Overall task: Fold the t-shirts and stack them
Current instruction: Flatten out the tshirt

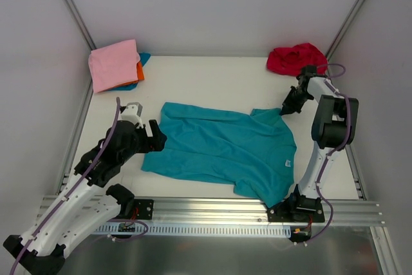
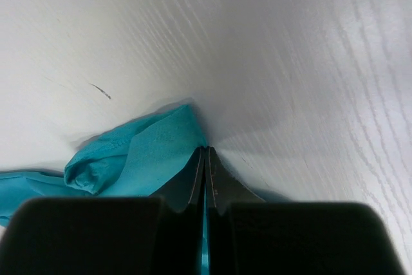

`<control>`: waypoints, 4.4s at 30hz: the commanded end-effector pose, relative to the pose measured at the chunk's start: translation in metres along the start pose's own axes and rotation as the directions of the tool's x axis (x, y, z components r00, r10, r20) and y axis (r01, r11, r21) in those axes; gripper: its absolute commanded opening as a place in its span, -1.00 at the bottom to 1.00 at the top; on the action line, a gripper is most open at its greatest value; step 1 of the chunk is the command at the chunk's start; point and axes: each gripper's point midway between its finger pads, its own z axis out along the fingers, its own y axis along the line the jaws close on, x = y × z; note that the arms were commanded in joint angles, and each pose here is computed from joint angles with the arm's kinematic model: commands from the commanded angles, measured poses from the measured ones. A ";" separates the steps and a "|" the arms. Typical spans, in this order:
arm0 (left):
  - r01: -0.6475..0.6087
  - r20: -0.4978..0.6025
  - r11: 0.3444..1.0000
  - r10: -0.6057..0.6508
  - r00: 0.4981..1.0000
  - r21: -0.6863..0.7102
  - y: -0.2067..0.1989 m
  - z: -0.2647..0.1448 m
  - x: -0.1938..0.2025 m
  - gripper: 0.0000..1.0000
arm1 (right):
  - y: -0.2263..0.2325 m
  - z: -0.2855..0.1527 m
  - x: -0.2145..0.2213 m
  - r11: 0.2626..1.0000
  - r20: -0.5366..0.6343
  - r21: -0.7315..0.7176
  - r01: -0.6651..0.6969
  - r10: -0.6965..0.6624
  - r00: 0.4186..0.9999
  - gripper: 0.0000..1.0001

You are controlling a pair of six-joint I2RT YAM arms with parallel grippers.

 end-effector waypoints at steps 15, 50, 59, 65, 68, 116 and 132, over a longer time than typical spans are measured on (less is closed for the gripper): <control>0.005 0.046 0.990 0.002 0.999 -0.143 0.020 0.028 -0.006 0.70 | 0.020 -0.059 -0.046 0.998 0.246 -0.055 0.024 -0.010 0.969 -0.99; -0.059 0.090 0.974 0.081 0.993 -0.220 0.051 0.245 -0.038 0.49 | 0.022 -0.064 -0.009 0.992 0.198 -0.124 0.027 -0.001 0.980 -0.99; -0.033 0.071 0.977 0.049 0.996 -0.211 0.056 0.260 -0.058 -0.40 | 0.019 -0.061 -0.006 0.993 0.189 -0.116 0.027 -0.005 0.982 -0.99; -0.041 0.035 0.962 0.053 0.998 -0.270 0.065 0.256 -0.059 -0.07 | 0.017 -0.058 -0.006 0.994 0.184 -0.110 0.024 -0.004 0.983 -0.99; -0.033 0.003 0.951 0.035 0.999 -0.307 0.077 0.254 -0.052 0.16 | 0.018 -0.057 -0.006 0.993 0.185 -0.112 0.025 -0.004 0.983 -0.99; 0.076 -0.046 0.981 -0.085 0.995 -0.177 0.057 0.224 -0.109 -1.00 | 0.056 -0.119 -0.042 0.968 0.352 -0.219 0.121 -0.038 0.935 -0.99; 0.040 0.015 0.981 -0.037 0.999 -0.188 0.055 0.203 -0.132 -1.00 | 0.074 -0.171 -0.051 0.945 0.478 -0.239 0.222 -0.085 0.874 -0.99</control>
